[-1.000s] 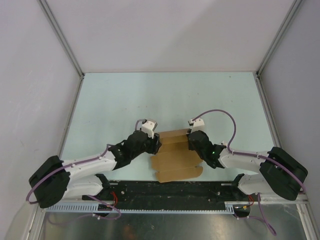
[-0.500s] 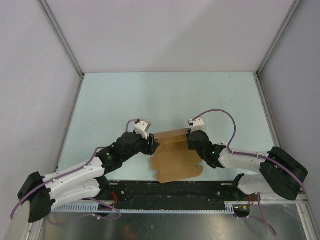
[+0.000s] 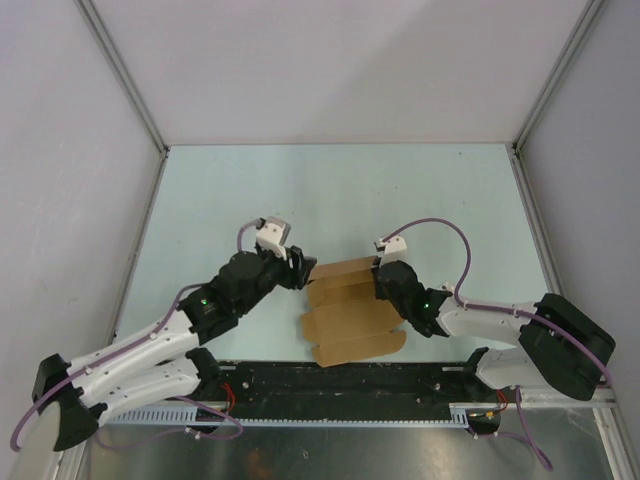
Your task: Fold the paper box
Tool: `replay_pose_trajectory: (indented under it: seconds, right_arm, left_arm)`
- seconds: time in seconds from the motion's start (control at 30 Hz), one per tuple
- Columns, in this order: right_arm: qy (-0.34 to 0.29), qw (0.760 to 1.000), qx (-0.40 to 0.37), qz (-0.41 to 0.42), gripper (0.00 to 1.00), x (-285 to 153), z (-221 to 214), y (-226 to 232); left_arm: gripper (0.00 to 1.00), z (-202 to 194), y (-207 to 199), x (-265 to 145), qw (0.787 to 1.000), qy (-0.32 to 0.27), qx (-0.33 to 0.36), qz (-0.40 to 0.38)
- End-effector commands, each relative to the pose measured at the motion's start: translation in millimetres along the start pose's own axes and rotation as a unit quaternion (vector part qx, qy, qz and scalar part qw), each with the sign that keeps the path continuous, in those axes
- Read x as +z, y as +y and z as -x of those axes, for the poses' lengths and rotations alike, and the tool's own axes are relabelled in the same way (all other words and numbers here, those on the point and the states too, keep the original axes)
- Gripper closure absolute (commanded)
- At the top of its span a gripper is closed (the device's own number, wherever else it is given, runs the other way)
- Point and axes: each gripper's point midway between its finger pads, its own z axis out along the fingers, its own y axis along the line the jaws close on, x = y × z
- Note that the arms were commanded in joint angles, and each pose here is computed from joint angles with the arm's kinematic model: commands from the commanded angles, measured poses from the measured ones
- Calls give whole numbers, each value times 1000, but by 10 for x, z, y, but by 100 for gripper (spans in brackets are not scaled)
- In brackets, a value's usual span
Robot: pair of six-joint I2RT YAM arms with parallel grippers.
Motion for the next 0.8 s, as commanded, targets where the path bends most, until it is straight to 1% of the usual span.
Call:
replay_pose_trajectory:
  seconds: [0.0, 0.13, 0.43, 0.5, 0.53, 0.6, 0.77]
  right_arm:
    - [-34, 999, -6, 25, 83, 29, 182, 136]
    - [-45, 998, -30, 44, 85, 78, 178, 219]
    - [-86, 990, -73, 82, 87, 252, 252, 425]
    - [-84, 989, -87, 90, 87, 305, 187, 458]
    - [-97, 987, -86, 97, 87, 314, 235, 498]
    - [-97, 984, -102, 106, 88, 358, 177, 535]
    - [-127, 980, -104, 115, 87, 396, 261, 619]
  left_arm:
    - [37, 691, -57, -116, 996, -85, 6, 5]
    - [38, 613, 65, 2, 997, -67, 13, 36]
    - [44, 165, 359, 211, 996, -7, 21, 83]
    - [45, 62, 346, 256, 997, 5, 21, 72]
    - [46, 37, 313, 268, 998, 8, 24, 61]
    - [46, 36, 217, 272, 999, 1, 26, 30]
    - [47, -8, 63, 232, 999, -3, 37, -22]
